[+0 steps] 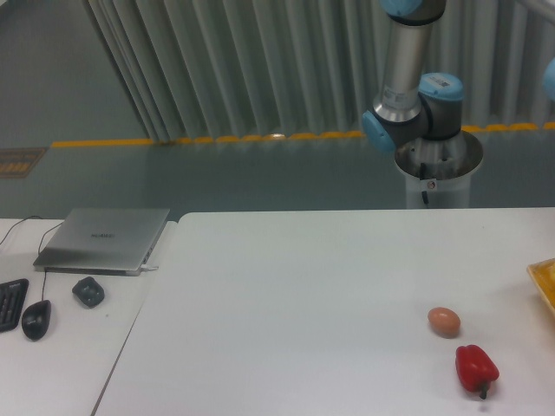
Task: Place the yellow pepper in a basket
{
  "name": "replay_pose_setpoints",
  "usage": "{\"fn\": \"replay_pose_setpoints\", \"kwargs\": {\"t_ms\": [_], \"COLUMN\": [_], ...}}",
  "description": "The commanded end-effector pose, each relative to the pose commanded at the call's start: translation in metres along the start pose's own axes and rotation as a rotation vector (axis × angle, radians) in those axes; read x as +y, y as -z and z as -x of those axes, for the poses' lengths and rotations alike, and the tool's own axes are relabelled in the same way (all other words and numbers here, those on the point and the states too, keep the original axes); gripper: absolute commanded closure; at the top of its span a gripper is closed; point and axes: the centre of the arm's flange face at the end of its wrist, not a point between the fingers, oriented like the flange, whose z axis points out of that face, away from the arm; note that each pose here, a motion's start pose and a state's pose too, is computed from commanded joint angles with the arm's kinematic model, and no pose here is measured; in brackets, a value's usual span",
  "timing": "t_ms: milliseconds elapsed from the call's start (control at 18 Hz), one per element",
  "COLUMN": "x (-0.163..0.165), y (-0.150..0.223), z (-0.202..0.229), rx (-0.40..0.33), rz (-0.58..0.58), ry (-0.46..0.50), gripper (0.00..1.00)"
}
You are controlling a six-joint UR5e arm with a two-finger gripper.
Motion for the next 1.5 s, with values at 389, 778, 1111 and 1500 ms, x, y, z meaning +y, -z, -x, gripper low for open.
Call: {"fn": "replay_pose_setpoints", "kwargs": {"t_ms": [389, 778, 1111, 1500], "x": [0.036, 0.056, 0.048, 0.004], "y": [-0.014, -0.032, -0.033, -0.02], "z": [-0.002, 0.007, 0.004, 0.006], "rx": [0.048, 0.036, 0.039, 0.01], "rz": [0.089, 0.087, 0.085, 0.097], "ry": [-0.028, -0.015, -0.007, -0.02], "gripper": [0.55, 0.04, 0.0, 0.0]}}
